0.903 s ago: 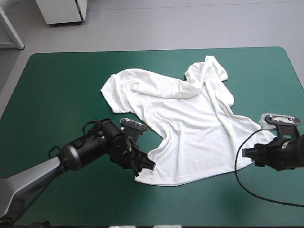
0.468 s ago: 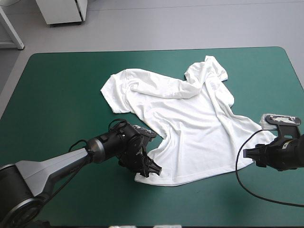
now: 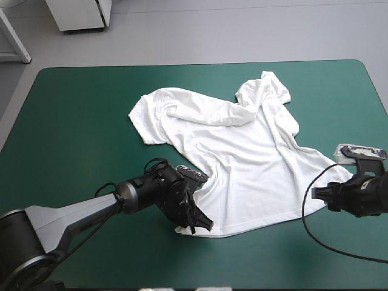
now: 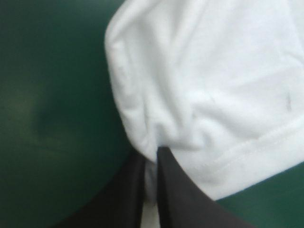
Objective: Fold the cloth
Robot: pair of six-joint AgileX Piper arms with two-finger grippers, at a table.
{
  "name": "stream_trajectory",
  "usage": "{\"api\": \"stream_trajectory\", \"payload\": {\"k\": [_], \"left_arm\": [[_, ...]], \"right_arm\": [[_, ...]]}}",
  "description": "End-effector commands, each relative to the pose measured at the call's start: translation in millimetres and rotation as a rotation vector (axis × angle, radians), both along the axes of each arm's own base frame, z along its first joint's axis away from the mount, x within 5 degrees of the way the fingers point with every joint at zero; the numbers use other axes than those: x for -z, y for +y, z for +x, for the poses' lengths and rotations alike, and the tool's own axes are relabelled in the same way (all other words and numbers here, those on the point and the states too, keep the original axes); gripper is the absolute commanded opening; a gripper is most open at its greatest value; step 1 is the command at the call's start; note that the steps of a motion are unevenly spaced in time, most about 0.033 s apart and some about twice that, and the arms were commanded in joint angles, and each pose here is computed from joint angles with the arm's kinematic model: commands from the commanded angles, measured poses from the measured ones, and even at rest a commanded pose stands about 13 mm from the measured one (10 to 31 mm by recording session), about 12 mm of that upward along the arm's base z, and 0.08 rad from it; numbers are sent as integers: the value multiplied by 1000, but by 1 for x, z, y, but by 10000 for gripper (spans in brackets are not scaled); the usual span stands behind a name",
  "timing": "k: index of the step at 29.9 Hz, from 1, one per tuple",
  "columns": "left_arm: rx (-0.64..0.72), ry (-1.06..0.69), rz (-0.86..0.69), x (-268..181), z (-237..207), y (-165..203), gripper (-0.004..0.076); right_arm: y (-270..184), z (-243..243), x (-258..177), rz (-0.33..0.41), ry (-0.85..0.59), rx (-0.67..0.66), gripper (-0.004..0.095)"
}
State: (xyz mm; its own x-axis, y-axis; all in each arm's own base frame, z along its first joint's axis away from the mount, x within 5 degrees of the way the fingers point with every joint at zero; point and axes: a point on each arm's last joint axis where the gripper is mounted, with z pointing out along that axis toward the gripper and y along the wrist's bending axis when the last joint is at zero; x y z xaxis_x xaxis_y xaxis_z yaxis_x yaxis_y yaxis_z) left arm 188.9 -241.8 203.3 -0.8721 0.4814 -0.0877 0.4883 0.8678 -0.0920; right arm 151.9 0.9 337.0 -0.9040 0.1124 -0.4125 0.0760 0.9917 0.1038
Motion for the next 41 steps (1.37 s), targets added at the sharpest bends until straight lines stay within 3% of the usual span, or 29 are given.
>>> {"api": "stream_trajectory", "payload": {"k": [1,23,41], "left_arm": [[4,5,0,4,-3,0,-9],[30,1,-3,4,-3,-1,-9],[22,4,-15,2,-3,-2,-9]], "right_arm": [[-3,8,-8,-16,-46,32,521],[-91,115,33,18,140,293,529],[-119,157,106,62,262,310,527]]}}
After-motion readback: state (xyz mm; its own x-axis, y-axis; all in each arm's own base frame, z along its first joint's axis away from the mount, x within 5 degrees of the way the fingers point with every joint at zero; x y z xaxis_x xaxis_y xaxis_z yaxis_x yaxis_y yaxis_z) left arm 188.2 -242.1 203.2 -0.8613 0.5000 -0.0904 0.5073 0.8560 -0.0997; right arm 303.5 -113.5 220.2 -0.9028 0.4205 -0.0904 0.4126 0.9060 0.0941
